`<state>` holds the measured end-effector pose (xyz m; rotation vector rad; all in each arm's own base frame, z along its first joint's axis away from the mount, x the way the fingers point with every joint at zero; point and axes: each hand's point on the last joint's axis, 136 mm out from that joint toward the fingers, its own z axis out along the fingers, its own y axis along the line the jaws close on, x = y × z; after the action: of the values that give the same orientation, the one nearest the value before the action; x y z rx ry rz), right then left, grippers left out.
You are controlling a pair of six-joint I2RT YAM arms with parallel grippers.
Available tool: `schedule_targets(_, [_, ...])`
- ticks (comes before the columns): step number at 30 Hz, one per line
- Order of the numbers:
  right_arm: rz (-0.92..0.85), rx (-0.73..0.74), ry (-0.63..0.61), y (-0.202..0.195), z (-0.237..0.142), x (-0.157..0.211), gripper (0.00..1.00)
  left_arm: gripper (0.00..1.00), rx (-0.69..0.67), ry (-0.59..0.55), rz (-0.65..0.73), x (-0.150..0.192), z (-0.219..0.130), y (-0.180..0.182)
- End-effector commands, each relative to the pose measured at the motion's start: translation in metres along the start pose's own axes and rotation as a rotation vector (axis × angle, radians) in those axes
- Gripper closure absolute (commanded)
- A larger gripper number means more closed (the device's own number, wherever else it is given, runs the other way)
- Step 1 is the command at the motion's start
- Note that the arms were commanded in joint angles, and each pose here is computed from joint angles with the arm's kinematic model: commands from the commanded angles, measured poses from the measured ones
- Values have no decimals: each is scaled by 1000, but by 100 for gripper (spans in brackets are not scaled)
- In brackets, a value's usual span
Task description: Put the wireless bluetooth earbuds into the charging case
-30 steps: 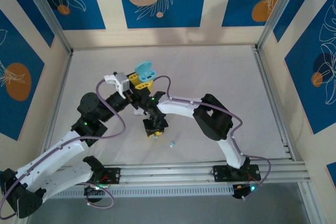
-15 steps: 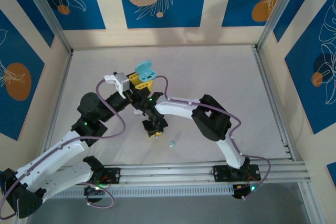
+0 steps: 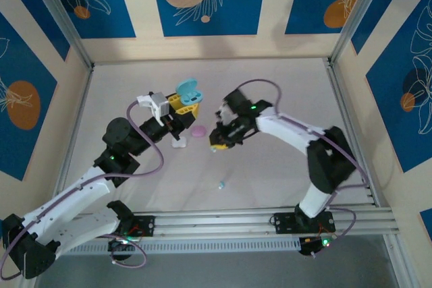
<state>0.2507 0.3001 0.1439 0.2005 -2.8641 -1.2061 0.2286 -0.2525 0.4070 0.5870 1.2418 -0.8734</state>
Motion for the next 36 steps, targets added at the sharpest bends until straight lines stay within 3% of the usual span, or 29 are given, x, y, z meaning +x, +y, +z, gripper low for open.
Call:
schedule_targets(1, [-50, -333, 42, 49, -42, 6, 79, 78, 8, -14, -21, -1, 4, -2])
schedule_targets(6, [-80, -561, 30, 71, -107, 3, 79, 78, 18, 13, -31, 10, 12, -1])
schedule_targets(12, [-60, -695, 48, 75, -144, 1, 78, 78, 47, 55, -40, 27, 23, -3])
schedule_targets(20, [-36, -692, 29, 73, -153, -2, 78, 78, 96, 105, -43, 47, 33, -7])
schedule_targets(28, [-57, -624, -92, 82, -176, -5, 78, 79, 120, 127, -7, 66, 36, -9])
schedule_targets(36, [78, -566, -163, 76, -183, -10, 77, 79, 124, 167, 2, 81, 39, -9])
